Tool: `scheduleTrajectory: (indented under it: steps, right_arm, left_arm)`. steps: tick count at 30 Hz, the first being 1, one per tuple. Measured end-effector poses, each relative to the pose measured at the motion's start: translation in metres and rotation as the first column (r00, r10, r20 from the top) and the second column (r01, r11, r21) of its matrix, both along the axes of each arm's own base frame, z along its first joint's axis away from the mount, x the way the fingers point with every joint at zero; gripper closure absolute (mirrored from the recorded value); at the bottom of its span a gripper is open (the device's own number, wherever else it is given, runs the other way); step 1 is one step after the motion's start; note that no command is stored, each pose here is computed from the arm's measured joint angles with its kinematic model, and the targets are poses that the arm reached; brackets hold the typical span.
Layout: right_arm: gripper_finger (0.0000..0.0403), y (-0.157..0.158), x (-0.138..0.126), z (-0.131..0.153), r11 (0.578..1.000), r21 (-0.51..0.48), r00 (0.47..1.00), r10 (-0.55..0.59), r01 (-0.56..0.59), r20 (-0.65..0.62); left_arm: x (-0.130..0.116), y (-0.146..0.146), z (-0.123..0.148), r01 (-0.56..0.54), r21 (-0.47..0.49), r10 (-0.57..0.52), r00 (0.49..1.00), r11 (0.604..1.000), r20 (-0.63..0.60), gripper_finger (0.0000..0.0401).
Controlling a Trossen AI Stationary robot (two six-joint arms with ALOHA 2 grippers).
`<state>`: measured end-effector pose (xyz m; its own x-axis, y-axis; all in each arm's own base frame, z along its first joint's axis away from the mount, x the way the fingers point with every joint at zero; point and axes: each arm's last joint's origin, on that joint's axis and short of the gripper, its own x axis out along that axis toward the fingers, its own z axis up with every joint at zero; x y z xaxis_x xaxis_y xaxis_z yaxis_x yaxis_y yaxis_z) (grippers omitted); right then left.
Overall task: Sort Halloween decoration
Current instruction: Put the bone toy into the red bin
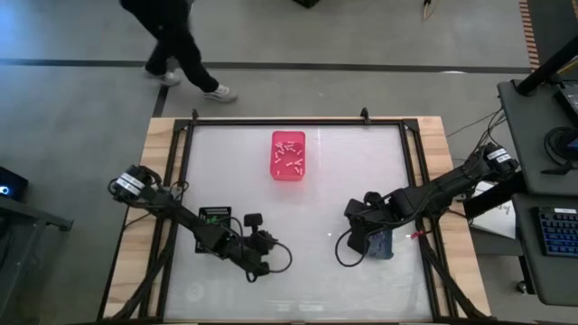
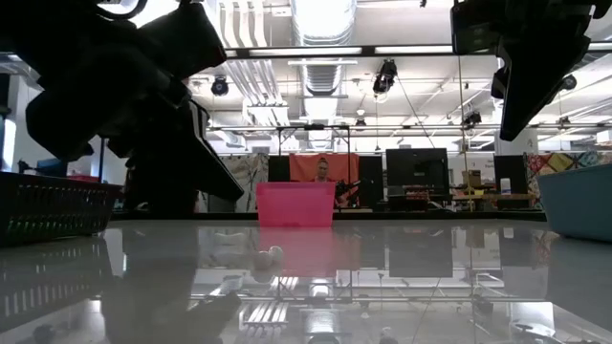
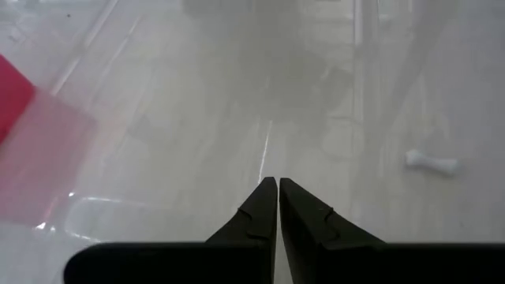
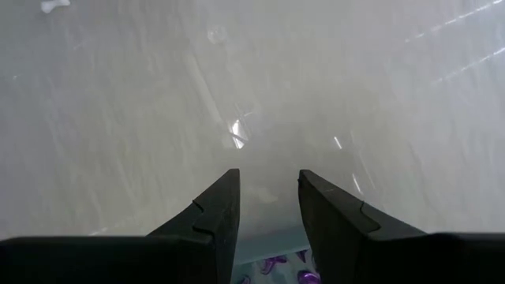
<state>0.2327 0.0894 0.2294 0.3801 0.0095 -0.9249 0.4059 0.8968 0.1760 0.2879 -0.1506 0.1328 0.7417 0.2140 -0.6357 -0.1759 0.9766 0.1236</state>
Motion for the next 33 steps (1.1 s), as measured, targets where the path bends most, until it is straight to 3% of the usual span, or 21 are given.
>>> scheduleTrajectory:
  steps: [8, 13, 19, 26, 33]
  right_arm:
    - [0.028, 0.0, 0.0, 0.0, 1.0, -0.001, 1.0, 0.004, -0.004, 0.005]
    - [0.028, 0.001, 0.002, 0.001, 1.0, -0.001, 1.0, 0.015, -0.015, 0.018]
    - [0.028, 0.0, 0.002, 0.001, 1.0, -0.016, 1.0, 0.01, -0.01, 0.026]
    - [0.028, 0.0, 0.002, 0.0, 1.0, -0.026, 0.999, 0.014, -0.013, 0.031]
    - [0.028, 0.0, 0.002, 0.0, 0.999, -0.03, 0.999, 0.015, -0.014, 0.033]
  left_arm:
    - [-0.003, 0.002, -0.003, 0.012, 0.024, -0.012, 1.0, 1.0, -0.019, 0.037]
    - [-0.011, 0.011, -0.013, -0.056, 0.101, 0.059, 0.998, 0.993, -0.021, 0.0322]
    - [-0.02, 0.026, -0.027, -0.107, 0.084, 0.109, 0.994, 0.991, -0.019, 0.0288]
    - [-0.025, 0.034, -0.036, -0.101, 0.054, 0.1, 0.995, 0.993, 0.008, 0.0297]
    - [-0.029, 0.039, -0.04, -0.116, 0.041, 0.116, 0.993, 0.992, 0.01, 0.0352]
